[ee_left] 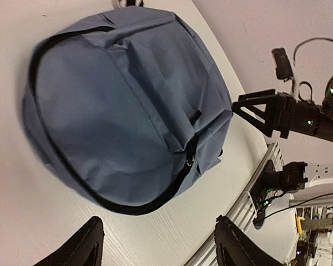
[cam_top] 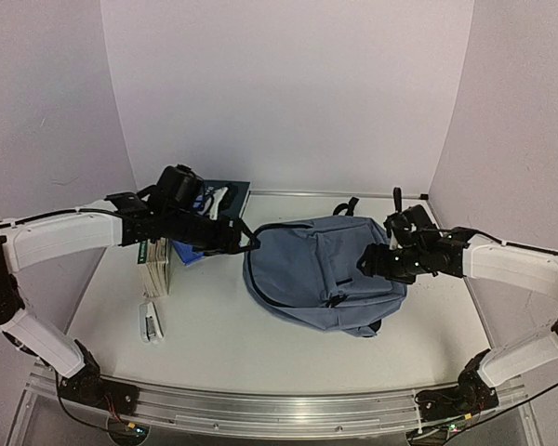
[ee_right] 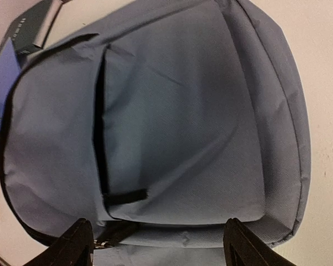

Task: Pack the student bag
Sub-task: Adjust the student bag at the center of the board, then unzip the student bag at the center of the board.

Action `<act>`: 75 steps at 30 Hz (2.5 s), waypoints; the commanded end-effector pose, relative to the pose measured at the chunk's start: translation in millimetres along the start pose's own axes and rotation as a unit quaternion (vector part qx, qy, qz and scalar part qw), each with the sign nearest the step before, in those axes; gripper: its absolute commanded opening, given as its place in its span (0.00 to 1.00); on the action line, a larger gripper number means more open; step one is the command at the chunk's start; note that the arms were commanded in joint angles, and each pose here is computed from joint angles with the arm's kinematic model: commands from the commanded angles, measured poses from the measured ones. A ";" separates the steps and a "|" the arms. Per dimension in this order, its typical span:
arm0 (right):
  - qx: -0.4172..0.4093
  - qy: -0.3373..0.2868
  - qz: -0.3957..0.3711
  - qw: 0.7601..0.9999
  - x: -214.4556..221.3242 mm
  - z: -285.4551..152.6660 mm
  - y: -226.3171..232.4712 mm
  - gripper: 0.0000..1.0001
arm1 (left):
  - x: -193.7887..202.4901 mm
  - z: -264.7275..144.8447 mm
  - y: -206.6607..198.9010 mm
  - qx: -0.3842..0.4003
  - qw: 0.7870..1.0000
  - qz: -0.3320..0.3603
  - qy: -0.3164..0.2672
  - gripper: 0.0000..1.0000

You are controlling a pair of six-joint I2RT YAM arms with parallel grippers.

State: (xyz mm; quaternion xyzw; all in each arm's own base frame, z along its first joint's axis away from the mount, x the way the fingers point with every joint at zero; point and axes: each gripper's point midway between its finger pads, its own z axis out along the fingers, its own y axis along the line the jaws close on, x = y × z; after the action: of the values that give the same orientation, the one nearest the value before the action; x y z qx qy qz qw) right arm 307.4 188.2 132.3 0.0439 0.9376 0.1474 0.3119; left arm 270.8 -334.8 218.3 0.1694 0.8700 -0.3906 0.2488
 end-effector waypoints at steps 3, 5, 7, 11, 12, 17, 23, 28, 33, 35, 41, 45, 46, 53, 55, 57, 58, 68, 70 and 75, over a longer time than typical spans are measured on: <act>0.074 -0.040 0.077 0.993 -0.8 -5.2 -63.7 0.76 | 6.4 69.8 -40.1 0.030 0.999 0.024 0.000 0.59; 0.087 -0.049 0.095 0.990 1.6 -8.0 -75.4 0.76 | 17.9 89.8 -47.6 0.037 0.999 0.030 0.017 0.56; 0.098 -0.051 0.112 0.988 7.5 -7.3 -84.8 0.73 | 27.7 108.0 -51.2 0.046 0.998 0.029 0.032 0.55; 0.105 -0.048 0.133 0.984 18.2 -0.2 -94.2 0.65 | 44.5 139.3 -53.3 0.061 0.996 0.023 0.061 0.48; 0.101 -0.047 0.137 0.984 20.8 3.1 -94.4 0.62 | 47.0 145.1 -55.1 0.066 0.995 0.023 0.065 0.46; 0.087 -0.023 0.150 0.985 39.9 26.5 -94.2 0.52 | 53.2 165.7 -59.9 0.075 0.994 0.034 0.075 0.42; 0.074 -0.022 0.151 0.985 43.4 46.8 -91.0 0.31 | 50.8 185.5 -53.9 0.061 0.994 0.052 0.077 0.35; 0.102 -0.048 0.136 0.984 18.2 55.4 -101.0 0.20 | 60.5 203.2 -52.7 0.072 0.991 0.045 0.099 0.31; 0.092 -0.063 0.134 0.985 -13.5 53.9 -98.9 0.23 | 61.3 200.7 -47.8 0.060 0.993 0.042 0.094 0.30; 0.075 -0.063 0.126 0.987 -19.9 44.8 -90.2 0.34 | 59.4 194.6 -41.6 0.041 0.995 0.040 0.083 0.30; 0.015 -0.072 0.125 0.989 -32.3 -6.1 -66.2 0.56 | 61.6 181.2 -37.5 0.036 0.996 0.026 0.072 0.32; -0.088 -0.047 0.140 0.985 -27.3 -23.7 -30.9 0.47 | 70.5 184.9 -43.6 0.065 0.994 0.014 0.086 0.31; -0.113 -0.040 0.143 0.982 -25.8 -24.5 -22.2 0.43 | 71.1 186.0 -45.3 0.074 0.994 0.012 0.084 0.31; -0.183 0.014 0.142 0.973 -10.9 1.5 7.1 0.32 | 89.7 190.5 -51.6 0.088 0.992 0.005 0.089 0.27; -0.191 0.033 0.137 0.971 -1.8 11.4 14.8 0.31 | 94.1 189.8 -53.3 0.083 0.993 0.013 0.087 0.27; -0.200 0.042 0.131 0.970 2.0 19.3 22.7 0.31 | 98.4 189.0 -52.3 0.076 0.993 0.019 0.087 0.27; -0.202 0.048 0.129 0.970 5.3 23.9 25.8 0.31 | 99.8 188.8 -51.3 0.072 0.993 0.021 0.087 0.27; -0.156 0.101 0.119 0.975 46.3 66.1 21.8 0.30 | 115.9 192.7 -34.6 0.034 0.994 0.029 0.102 0.24; -0.147 0.107 0.118 0.976 53.5 70.3 19.5 0.30 | 118.0 193.3 -32.0 0.026 0.994 0.031 0.104 0.24; -0.133 0.119 0.114 0.977 69.2 77.4 18.4 0.30 | 119.7 195.1 -27.9 0.013 0.994 0.041 0.104 0.21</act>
State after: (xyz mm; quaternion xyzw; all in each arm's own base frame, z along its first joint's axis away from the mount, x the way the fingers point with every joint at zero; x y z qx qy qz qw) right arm 300.6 234.3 50.0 0.0893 0.9259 0.3203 0.1792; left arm 220.5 -493.5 46.6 0.2356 0.8787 -0.3845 0.1571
